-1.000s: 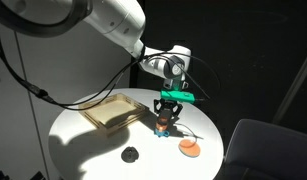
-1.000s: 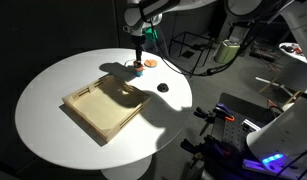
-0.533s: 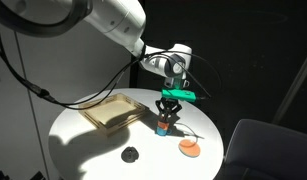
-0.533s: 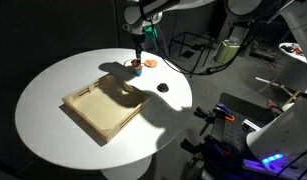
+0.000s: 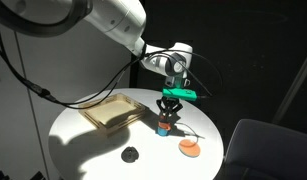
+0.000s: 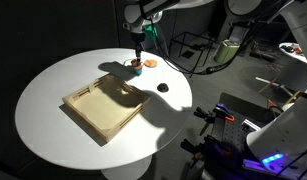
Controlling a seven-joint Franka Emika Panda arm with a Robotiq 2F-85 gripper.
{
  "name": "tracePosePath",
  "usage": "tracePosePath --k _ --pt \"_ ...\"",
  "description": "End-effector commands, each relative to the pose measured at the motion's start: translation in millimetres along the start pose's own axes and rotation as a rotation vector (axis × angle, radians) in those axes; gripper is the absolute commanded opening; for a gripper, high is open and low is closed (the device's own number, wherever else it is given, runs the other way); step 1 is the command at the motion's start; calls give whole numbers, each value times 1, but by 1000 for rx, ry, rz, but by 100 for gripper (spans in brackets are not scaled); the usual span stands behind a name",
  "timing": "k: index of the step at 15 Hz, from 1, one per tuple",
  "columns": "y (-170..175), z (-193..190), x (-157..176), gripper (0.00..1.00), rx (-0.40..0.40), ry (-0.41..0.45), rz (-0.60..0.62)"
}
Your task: Put the small blue cup and small orange cup in the box
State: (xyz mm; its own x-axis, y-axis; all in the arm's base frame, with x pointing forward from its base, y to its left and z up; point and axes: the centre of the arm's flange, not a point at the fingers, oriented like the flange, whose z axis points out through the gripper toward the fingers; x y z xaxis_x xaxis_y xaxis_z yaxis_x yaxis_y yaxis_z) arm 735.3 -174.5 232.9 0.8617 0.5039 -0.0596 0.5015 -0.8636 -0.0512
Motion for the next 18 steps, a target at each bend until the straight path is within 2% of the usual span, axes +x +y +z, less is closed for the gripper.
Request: tracePosePath --k 1,9,18 --pt "3 -15 3 38 -10 6 -26" --pt "4 -22 6 99 -19 18 -25" --pt "-2 -24 24 100 -25 18 -52"
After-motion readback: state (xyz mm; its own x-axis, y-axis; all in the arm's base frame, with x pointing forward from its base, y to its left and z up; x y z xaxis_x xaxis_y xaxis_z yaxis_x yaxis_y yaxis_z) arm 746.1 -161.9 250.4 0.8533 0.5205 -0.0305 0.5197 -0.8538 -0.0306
